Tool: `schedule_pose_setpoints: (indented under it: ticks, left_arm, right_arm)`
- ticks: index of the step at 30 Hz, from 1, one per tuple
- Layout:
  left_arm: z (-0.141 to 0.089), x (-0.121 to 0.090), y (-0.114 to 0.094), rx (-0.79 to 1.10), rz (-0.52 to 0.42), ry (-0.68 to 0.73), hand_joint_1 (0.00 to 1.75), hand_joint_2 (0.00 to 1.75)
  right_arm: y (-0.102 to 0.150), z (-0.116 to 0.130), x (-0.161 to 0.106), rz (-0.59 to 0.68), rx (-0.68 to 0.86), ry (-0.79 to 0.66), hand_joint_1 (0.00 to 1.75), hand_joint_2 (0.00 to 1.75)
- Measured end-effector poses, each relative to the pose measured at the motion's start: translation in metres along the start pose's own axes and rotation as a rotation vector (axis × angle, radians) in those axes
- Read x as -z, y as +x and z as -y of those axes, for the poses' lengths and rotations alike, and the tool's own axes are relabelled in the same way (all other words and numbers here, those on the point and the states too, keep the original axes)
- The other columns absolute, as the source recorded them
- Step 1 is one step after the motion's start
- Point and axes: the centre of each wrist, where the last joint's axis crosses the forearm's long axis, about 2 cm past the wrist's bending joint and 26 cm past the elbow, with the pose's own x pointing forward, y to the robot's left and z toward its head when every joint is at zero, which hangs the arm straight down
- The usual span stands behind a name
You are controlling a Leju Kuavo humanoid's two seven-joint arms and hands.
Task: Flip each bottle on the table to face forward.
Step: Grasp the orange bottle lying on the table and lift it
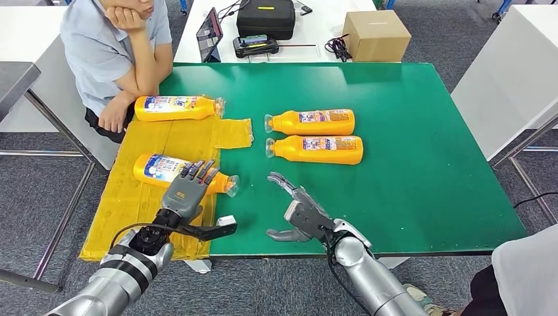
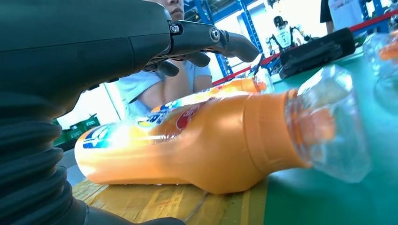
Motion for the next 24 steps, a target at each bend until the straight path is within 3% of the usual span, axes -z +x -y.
schedule_pose_setpoints:
  ticks: [4,9,12,19,23,24]
  left_arm:
    - [-0.008,-0.015,0.015,-0.047,0.009,0.083,0.0,1.75]
    - [-0.021,-0.058,0.04,-0.27,-0.016,0.276,0.0,1.75]
    - [-0.033,-0.078,0.049,-0.372,-0.027,0.354,0.0,1.75]
    - [-0.067,-0.095,0.059,-0.558,0.005,0.574,0.0,1.75]
    - [-0.074,-0.097,0.063,-0.789,-0.08,0.669,0.0,1.75]
    - [-0.074,-0.097,0.064,-0.858,-0.11,0.683,0.0,1.75]
  right_arm:
    - [0.0,-0.001,-0.011,-0.002,-0.051,-0.079,0.0,1.75]
    - [0.018,-0.005,-0.031,0.063,-0.242,-0.316,0.0,1.75]
    - [0.031,-0.009,-0.04,0.112,-0.274,-0.418,0.0,1.75]
    - [0.045,-0.017,-0.058,0.116,-0.408,-0.571,0.0,1.75]
    - [0.041,-0.009,-0.068,0.019,-0.665,-0.619,0.0,0.0]
    - [0.038,-0.005,-0.071,-0.011,-0.699,-0.617,0.0,0.0]
